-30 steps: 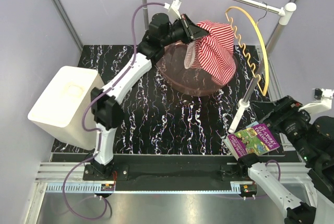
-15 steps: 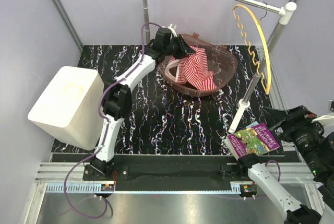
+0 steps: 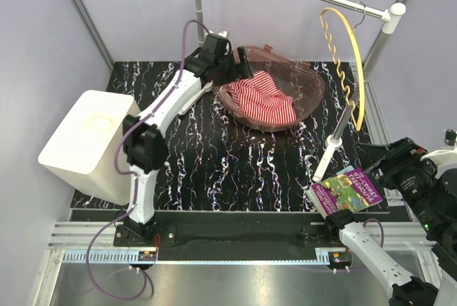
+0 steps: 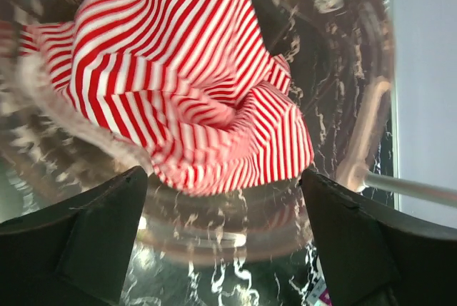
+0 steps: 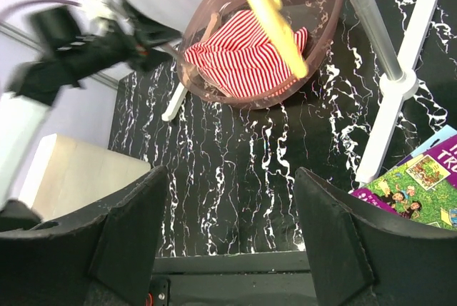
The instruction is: Remove the tank top from the hanger
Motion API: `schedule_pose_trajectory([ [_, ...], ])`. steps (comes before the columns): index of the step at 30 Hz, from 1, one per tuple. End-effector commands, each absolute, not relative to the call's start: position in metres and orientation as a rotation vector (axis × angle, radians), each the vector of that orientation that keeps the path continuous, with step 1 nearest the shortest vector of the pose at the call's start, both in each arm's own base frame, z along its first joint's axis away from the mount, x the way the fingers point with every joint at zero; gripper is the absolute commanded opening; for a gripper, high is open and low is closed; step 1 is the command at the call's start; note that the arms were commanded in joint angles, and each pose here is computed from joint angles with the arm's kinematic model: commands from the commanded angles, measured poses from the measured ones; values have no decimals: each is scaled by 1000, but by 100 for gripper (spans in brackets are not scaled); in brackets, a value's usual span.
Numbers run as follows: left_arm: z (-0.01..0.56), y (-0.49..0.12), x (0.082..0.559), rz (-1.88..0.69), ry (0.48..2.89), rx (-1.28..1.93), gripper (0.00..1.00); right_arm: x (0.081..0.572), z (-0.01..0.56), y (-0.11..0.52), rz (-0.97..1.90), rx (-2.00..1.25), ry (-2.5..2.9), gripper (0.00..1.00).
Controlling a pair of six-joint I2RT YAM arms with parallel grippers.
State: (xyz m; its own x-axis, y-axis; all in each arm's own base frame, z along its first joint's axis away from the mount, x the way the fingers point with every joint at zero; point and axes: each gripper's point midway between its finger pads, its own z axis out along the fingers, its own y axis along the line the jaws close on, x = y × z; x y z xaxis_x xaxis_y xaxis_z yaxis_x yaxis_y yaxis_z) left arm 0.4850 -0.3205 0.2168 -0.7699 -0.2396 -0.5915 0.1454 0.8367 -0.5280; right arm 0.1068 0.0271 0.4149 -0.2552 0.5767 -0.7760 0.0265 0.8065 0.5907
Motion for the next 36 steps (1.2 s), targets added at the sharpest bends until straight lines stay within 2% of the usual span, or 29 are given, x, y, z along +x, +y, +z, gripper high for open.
schedule_pose_trajectory([
  [1, 309, -281, 459, -637, 2162, -17, 94, 122, 424, 39, 565, 416, 1798, 79],
  [5, 322, -260, 410, -642, 2164, -25, 94, 133, 425, 61, 617, 327, 1871, 79],
  [7, 304, -256, 386, -626, 2208, -5, 94, 141, 423, 79, 663, 261, 1933, 80],
  [9, 322, -257, 355, -686, 2156, 32, 94, 150, 417, 99, 713, 180, 2008, 83],
  [10, 300, -259, 339, -694, 2204, 55, 94, 153, 413, 104, 723, 146, 2035, 84],
  [12, 315, -255, 311, -795, 2152, 52, 94, 164, 405, 121, 764, 97, 2101, 84],
  [13, 291, -253, 299, -805, 2200, 49, 94, 169, 401, 126, 777, 79, 2125, 85],
  [14, 305, -251, 279, -886, 2161, 45, 94, 175, 396, 136, 814, 61, 2163, 85],
  [15, 285, -249, 270, -901, 2187, 36, 94, 181, 394, 143, 837, 51, 2172, 85],
  [18, 279, -243, 235, -1013, 2151, 23, 94, 193, 383, 169, 946, 13, 2213, 88],
  [23, 263, -238, 189, -1160, 2122, -13, 94, 187, 355, 232, 1054, -110, 2306, 93],
  [26, 252, -229, 168, -1231, 2106, -46, 95, 186, 339, 256, 1195, -47, 2324, 95],
  [27, 238, -226, 164, -1233, 2123, -60, 95, 183, 317, 259, 1204, -18, 2366, 96],
  [29, 247, -218, 151, -1296, 2059, -81, 95, 181, 321, 260, 1274, 43, 2295, 97],
  [30, 238, -215, 147, -1305, 2060, -93, 96, 179, 302, 258, 1267, 84, 2326, 98],
  [35, 238, -202, 121, -1458, 1939, -144, 99, 170, 279, 232, 1225, 188, 2244, 100],
  [36, 223, -201, 119, -1463, 1957, -163, 99, 168, 251, 226, 1198, 284, 2300, 100],
])
